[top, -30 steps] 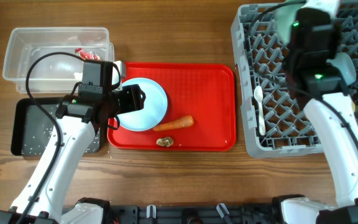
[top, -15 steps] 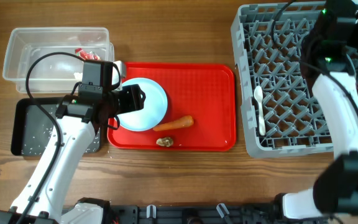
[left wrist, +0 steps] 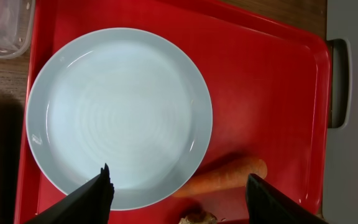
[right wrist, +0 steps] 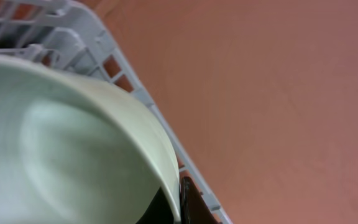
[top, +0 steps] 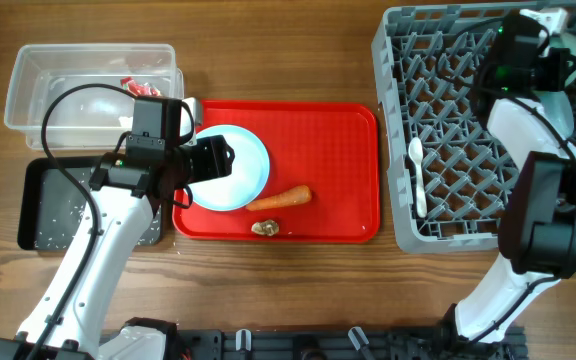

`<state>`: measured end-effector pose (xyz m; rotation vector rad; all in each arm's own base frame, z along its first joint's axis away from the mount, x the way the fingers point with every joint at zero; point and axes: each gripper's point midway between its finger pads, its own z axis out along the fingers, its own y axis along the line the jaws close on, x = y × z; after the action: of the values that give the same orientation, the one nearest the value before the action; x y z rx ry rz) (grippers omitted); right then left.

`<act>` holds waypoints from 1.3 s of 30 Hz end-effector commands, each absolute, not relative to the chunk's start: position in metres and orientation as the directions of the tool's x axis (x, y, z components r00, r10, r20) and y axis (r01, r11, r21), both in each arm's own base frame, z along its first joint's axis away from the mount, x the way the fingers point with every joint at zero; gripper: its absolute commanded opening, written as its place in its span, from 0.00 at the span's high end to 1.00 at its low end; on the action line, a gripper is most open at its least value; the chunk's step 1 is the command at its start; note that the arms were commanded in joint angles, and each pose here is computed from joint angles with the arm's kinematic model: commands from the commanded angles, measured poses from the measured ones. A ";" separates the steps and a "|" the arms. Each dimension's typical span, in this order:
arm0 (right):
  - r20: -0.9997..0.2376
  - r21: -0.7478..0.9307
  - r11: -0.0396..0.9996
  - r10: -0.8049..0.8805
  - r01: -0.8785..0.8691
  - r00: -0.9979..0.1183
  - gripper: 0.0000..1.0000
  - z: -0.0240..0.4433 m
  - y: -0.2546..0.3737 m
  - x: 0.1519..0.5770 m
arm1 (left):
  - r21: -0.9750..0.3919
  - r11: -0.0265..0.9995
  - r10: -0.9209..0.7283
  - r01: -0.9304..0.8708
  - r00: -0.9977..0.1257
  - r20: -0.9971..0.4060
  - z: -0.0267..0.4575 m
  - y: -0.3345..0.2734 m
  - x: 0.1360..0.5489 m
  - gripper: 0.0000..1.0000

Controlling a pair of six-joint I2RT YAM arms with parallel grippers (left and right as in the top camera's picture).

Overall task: Sort waste into correct bins and load items into the dishwasher rack
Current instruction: 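Lower the green bowl into the rack and open the right gripper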

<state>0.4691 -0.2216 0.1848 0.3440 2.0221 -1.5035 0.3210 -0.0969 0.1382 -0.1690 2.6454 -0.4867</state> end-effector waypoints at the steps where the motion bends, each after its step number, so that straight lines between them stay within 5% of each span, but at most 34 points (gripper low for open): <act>1: -0.539 -0.818 0.331 -0.152 0.471 -0.829 0.96 0.162 -0.209 0.477 | -0.369 0.928 -0.206 -0.042 -0.884 -0.419 0.146 -0.095 0.324 0.30; 14: -0.478 -0.835 0.400 -0.187 0.378 -0.858 0.95 0.137 -0.162 0.480 | -0.369 0.928 -0.206 -0.042 -0.884 -0.419 0.146 -0.095 0.324 0.30; 29: -0.510 -0.797 0.480 -0.208 0.367 -0.835 0.47 0.153 -0.124 0.475 | -0.369 0.928 -0.206 -0.042 -0.884 -0.419 0.146 -0.095 0.324 0.29; 39: -0.584 -0.643 0.726 -0.257 0.245 -0.770 0.30 0.190 -0.083 0.466 | -0.369 0.928 -0.206 -0.042 -0.884 -0.419 0.146 -0.095 0.324 0.27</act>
<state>0.4654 -0.1052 0.1735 0.0000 2.2464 -1.2296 0.3210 -0.0968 0.1382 -0.1691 2.6453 -0.4862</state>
